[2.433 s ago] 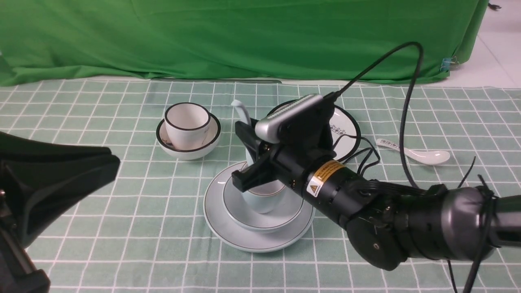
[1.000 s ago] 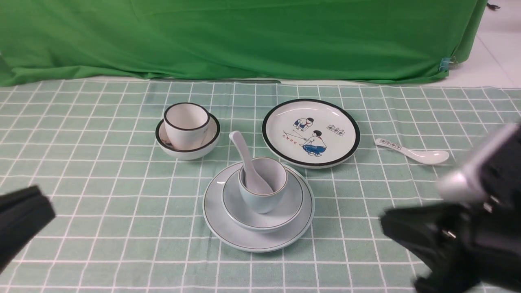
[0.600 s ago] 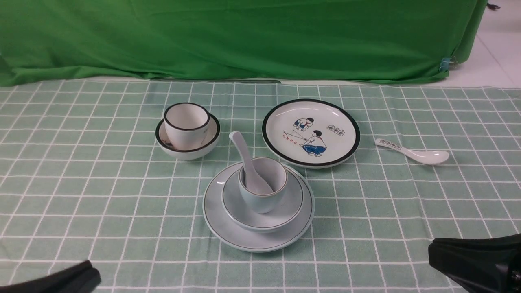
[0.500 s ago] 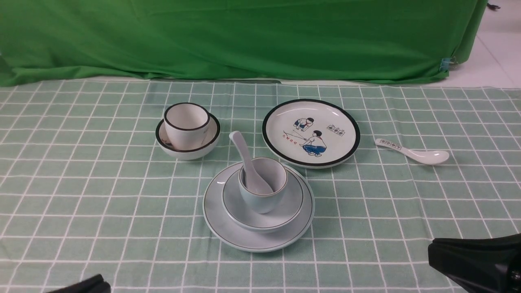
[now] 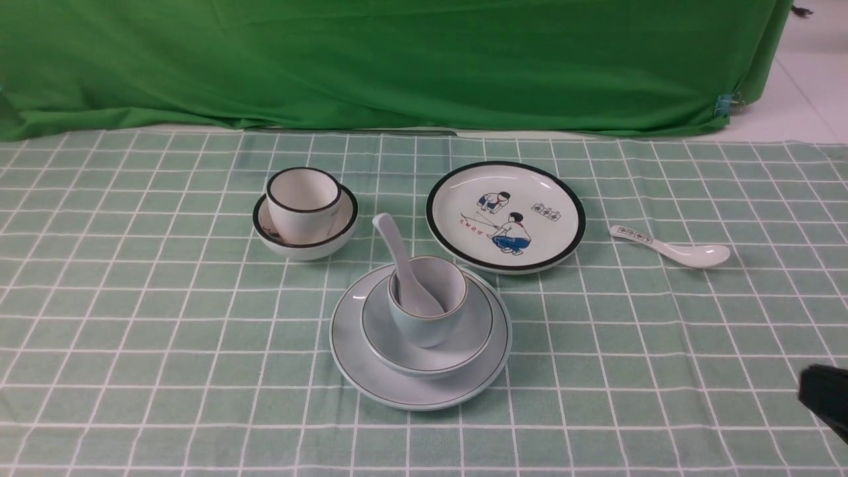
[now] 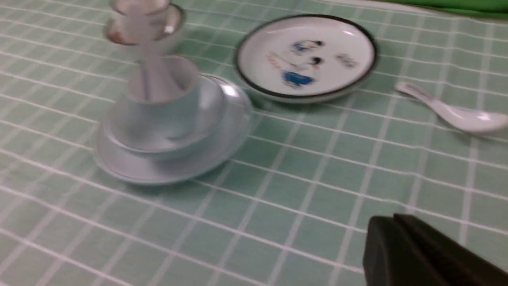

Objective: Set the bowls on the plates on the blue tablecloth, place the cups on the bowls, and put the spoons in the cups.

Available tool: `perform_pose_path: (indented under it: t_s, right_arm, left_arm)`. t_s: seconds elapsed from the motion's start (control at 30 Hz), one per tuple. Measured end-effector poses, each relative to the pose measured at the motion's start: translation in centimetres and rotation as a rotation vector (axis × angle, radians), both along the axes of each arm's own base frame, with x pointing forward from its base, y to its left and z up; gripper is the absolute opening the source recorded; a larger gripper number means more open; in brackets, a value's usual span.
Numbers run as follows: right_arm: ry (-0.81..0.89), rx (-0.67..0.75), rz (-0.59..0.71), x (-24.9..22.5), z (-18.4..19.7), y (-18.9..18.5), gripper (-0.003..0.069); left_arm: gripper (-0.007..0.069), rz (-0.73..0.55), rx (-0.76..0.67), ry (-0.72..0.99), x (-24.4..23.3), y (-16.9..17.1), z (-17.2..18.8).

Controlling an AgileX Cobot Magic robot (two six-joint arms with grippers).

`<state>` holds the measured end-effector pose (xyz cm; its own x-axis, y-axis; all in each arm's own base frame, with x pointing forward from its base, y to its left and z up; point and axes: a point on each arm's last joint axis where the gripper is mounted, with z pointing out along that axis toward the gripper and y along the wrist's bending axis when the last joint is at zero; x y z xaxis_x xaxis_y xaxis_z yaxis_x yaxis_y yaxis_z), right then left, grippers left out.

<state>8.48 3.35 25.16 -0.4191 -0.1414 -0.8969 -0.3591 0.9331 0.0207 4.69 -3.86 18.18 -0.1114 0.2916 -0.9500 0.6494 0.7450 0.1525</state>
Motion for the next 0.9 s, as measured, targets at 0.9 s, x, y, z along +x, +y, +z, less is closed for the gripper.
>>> perform_pose_path:
  t_s: [0.9]
  right_arm:
    - [-0.140,-0.051,-0.276,-3.3,-7.7,-3.0,0.0018]
  left_arm:
    - [0.0010,0.000,0.002,0.004,0.0,0.0,0.0]
